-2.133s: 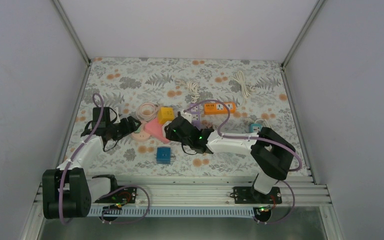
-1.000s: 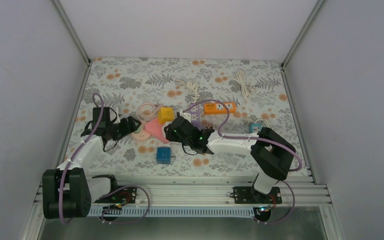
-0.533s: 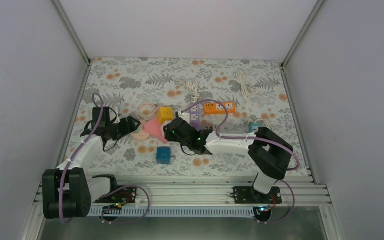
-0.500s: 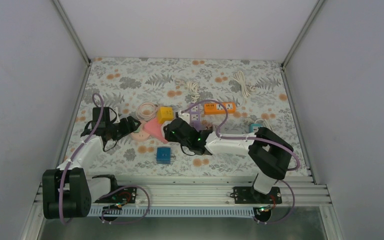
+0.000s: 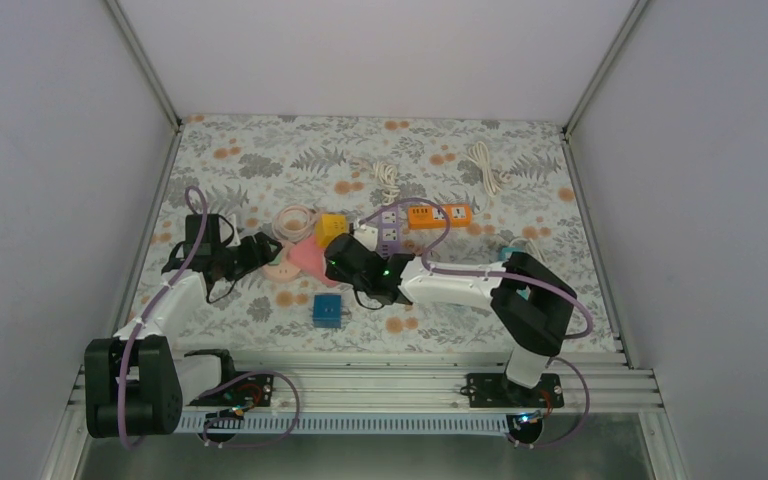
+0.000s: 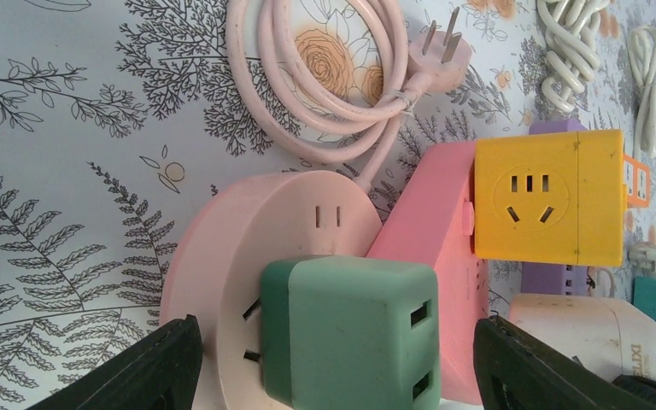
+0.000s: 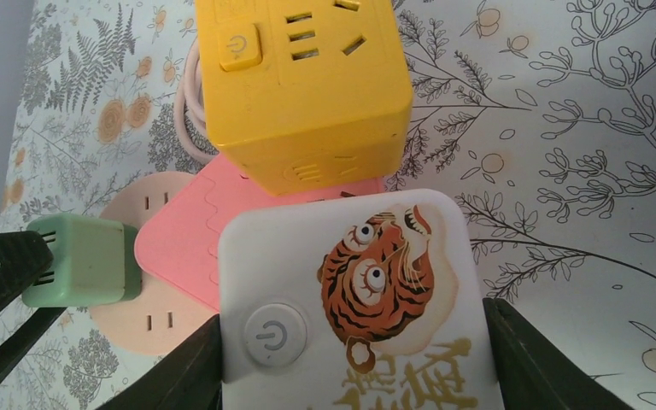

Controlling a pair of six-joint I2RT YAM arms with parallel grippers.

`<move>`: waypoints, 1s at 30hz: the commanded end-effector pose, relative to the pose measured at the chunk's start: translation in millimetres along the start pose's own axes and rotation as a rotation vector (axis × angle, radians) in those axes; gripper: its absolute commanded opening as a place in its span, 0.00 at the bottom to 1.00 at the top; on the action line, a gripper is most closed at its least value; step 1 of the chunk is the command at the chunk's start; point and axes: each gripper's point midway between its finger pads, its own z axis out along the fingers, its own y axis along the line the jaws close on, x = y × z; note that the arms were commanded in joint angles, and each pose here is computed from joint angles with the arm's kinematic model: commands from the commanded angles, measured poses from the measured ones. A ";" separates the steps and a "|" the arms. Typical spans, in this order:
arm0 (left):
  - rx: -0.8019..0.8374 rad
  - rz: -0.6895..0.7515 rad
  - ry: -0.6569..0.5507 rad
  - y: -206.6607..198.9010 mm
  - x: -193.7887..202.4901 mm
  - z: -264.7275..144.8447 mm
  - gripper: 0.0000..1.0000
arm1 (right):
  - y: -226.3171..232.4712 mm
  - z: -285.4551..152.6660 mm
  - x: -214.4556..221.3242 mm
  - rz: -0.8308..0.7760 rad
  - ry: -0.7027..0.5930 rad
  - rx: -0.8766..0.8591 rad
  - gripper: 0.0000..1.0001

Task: Insert the plug
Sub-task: Insert the plug into the socket.

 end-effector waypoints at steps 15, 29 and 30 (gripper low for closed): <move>0.027 -0.001 0.018 -3.9 5.2 1.1 0.79 | -57.4 26.9 49.8 -0.166 -0.032 0.289 0.15; 0.027 -0.014 0.017 -2.9 5.7 1.8 0.80 | -104.2 51.9 88.4 -0.233 0.085 0.429 0.17; 0.028 -0.015 0.014 -3.3 5.1 1.7 0.80 | -102.6 51.1 88.1 -0.228 0.089 0.423 0.17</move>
